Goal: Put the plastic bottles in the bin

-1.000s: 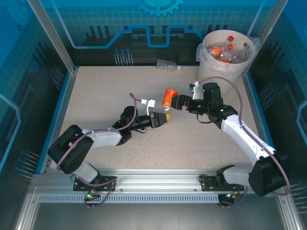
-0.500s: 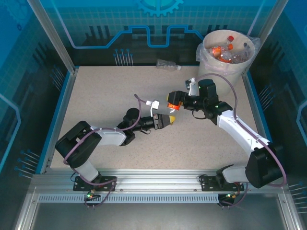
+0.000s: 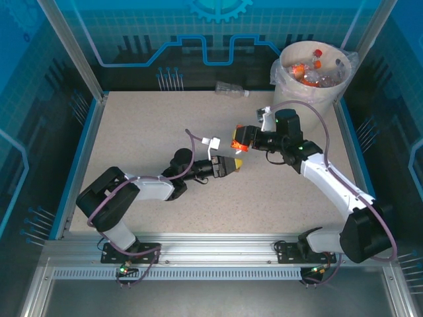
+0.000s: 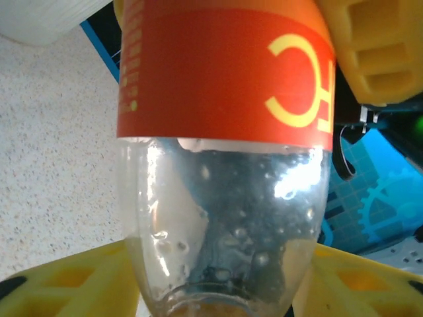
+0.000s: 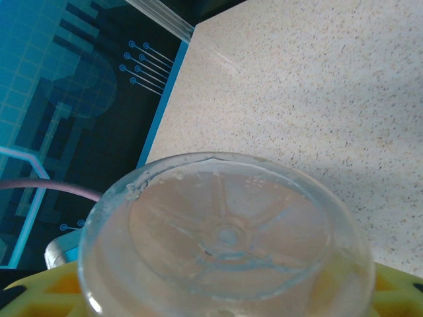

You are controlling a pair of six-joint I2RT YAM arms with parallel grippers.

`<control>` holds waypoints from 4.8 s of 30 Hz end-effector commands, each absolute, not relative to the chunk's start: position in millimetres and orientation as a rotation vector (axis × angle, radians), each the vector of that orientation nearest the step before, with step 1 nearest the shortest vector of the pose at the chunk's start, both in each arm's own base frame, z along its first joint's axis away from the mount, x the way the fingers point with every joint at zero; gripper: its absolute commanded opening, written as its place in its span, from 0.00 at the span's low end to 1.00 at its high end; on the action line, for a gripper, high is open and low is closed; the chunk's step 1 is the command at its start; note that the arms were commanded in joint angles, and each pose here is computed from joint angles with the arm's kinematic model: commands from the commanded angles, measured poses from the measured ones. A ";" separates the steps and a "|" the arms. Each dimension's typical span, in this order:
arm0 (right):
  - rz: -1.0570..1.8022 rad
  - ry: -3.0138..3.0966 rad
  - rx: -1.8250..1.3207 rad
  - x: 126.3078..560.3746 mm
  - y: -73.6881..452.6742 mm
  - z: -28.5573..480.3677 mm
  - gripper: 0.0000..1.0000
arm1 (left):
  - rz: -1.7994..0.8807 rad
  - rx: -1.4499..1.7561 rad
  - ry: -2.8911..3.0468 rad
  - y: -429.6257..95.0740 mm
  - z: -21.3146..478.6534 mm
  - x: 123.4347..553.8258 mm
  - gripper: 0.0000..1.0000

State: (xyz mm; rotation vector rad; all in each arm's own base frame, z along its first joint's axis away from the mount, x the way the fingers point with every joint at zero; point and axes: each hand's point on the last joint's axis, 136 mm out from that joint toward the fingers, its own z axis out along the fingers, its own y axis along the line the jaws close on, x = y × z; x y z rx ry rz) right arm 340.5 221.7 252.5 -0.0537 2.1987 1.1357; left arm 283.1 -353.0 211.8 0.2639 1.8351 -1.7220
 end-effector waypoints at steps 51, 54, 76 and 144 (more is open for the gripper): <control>0.058 1.638 0.584 640.2 -54.8 412.0 0.84 | -0.866 0.063 2.034 -232.4 201.4 283.5 0.99; 0.032 1.619 0.591 620.4 -61.1 436.1 0.92 | -0.863 0.049 2.036 -230.8 199.9 284.0 0.99; 0.403 1.744 -0.182 538.4 149.8 462.4 1.00 | -0.668 -0.391 2.047 -171.4 178.1 306.9 0.99; 0.589 2.135 -0.026 426.0 173.4 229.8 1.00 | -1.197 -0.152 1.701 -290.0 129.1 715.0 0.94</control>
